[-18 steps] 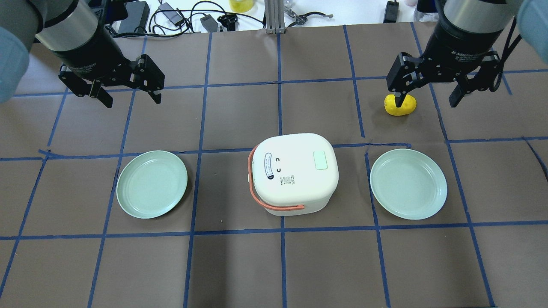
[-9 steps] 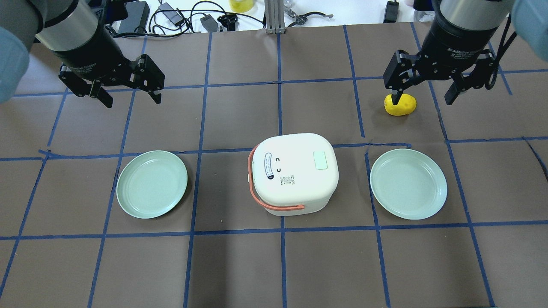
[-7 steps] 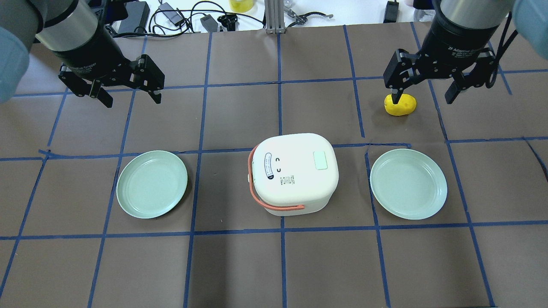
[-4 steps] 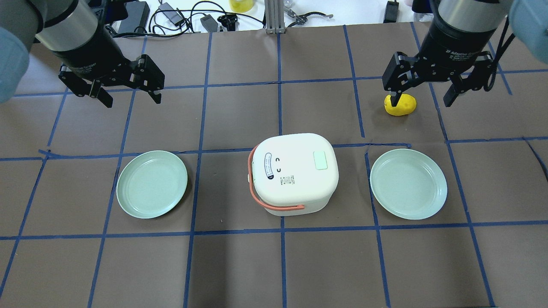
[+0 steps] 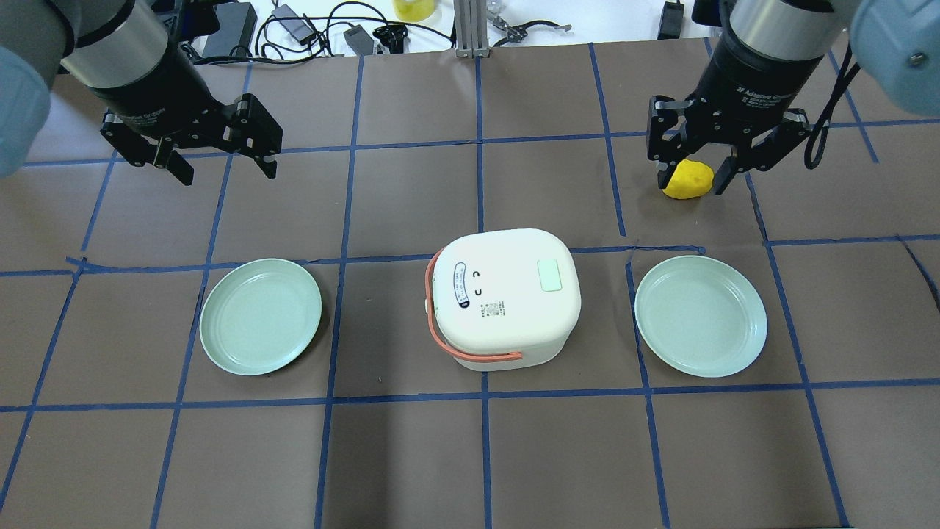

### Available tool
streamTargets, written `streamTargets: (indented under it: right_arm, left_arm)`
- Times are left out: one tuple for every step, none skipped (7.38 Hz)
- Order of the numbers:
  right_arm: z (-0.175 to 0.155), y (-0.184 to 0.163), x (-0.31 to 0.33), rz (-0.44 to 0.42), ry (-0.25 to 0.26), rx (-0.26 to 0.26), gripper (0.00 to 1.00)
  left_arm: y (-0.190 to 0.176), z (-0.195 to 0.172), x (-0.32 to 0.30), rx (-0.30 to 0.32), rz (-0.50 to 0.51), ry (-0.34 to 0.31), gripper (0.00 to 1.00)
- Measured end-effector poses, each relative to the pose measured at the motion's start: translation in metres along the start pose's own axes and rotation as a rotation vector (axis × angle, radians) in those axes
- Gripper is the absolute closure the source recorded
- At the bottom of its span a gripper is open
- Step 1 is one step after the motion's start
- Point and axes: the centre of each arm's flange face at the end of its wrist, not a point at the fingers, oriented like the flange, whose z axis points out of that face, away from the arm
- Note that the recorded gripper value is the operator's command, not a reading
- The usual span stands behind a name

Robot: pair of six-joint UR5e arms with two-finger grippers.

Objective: Press rice cooker button
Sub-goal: 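Move the right gripper over the rice cooker's green lid button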

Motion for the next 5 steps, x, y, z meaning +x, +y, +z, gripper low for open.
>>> streamTargets:
  right_arm:
    - [0.007, 0.002, -0.014, 0.009, -0.006, -0.015, 1.0]
    - [0.016, 0.005, -0.03, 0.019, -0.004, -0.033, 1.0]
    - [0.026, 0.007, -0.046, 0.014, -0.003, -0.054, 1.0]
    - [0.037, 0.008, -0.06, 0.003, -0.01, -0.068, 1.0]
    - [0.047, 0.008, -0.069, -0.003, -0.016, -0.075, 1.0]
  left_arm:
    - [0.0, 0.0, 0.0, 0.0, 0.0, 0.0, 0.0]
    - [0.0, 0.0, 0.0, 0.0, 0.0, 0.0, 0.0]
    - [0.0, 0.0, 0.0, 0.0, 0.001, 0.0, 0.0]
    - [0.0, 0.0, 0.0, 0.0, 0.0, 0.0, 0.0]
    - [0.0, 0.0, 0.0, 0.0, 0.0, 0.0, 0.0]
